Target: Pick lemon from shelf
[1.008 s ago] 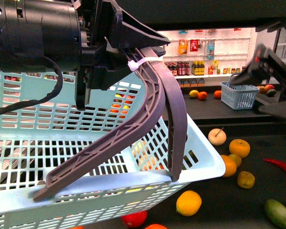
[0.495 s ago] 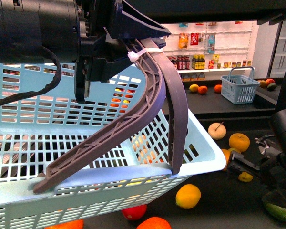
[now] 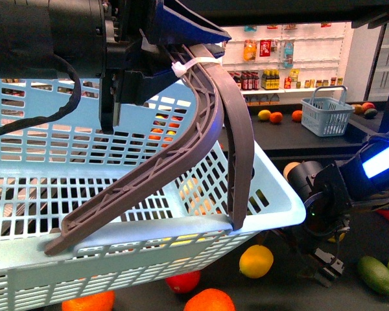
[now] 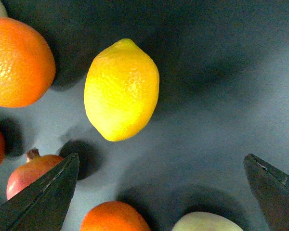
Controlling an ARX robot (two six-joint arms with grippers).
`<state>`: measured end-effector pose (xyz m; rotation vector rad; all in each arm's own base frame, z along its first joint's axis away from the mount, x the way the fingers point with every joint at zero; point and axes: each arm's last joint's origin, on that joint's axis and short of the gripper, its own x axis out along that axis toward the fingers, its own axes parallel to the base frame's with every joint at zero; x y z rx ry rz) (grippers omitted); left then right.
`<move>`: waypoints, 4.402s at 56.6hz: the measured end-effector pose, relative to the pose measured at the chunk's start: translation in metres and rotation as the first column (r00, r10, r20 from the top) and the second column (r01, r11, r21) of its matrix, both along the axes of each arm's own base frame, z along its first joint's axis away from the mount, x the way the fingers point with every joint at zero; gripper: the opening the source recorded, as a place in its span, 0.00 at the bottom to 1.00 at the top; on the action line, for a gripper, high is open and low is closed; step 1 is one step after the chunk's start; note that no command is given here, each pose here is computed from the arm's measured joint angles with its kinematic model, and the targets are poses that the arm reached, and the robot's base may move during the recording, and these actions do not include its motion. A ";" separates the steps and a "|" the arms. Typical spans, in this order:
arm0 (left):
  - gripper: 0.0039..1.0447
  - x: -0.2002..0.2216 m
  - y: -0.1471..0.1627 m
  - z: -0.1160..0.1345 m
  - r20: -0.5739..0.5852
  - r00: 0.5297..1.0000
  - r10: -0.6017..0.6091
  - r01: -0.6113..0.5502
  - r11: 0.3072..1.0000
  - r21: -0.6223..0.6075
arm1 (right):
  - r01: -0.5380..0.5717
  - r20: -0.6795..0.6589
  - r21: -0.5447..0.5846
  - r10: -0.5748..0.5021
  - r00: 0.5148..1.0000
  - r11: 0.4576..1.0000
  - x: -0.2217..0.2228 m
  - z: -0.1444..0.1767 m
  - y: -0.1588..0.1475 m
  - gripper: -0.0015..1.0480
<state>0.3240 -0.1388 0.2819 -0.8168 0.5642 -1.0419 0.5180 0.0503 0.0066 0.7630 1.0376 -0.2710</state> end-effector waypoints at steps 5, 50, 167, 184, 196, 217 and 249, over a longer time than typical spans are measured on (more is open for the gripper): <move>0.08 0.000 0.000 0.000 0.000 1.000 -0.001 0.001 1.000 0.000 | 0.013 -0.014 0.001 -0.013 1.000 1.000 0.008 -0.007 0.004 0.98; 0.08 0.000 0.000 0.000 0.000 1.000 -0.001 0.001 1.000 0.000 | 0.013 -0.080 -0.037 -0.016 0.997 0.999 0.050 -0.044 0.041 0.98; 0.08 0.000 0.000 0.000 0.000 1.000 0.000 0.000 1.000 0.000 | 0.000 0.372 -0.217 0.082 0.925 0.976 -0.054 0.130 -0.126 0.52; 0.08 0.000 0.000 0.000 0.000 1.000 0.000 0.000 1.000 0.000 | -0.278 0.625 -0.087 0.270 0.732 0.957 -0.130 0.249 -0.073 0.52; 0.08 0.000 0.000 0.000 0.000 1.000 0.000 0.000 1.000 0.000 | -0.436 0.688 -0.074 0.362 0.629 0.897 -0.159 0.278 -0.029 0.52; 0.08 0.000 0.000 0.000 -0.001 1.000 -0.001 0.001 1.000 0.000 | -0.566 0.639 -0.044 0.459 0.618 0.823 -0.175 0.246 0.027 0.52; 0.08 0.000 0.000 0.000 0.001 1.000 0.001 -0.001 1.000 0.001 | -0.556 0.624 -0.122 0.499 0.601 0.822 -0.173 0.228 0.045 0.89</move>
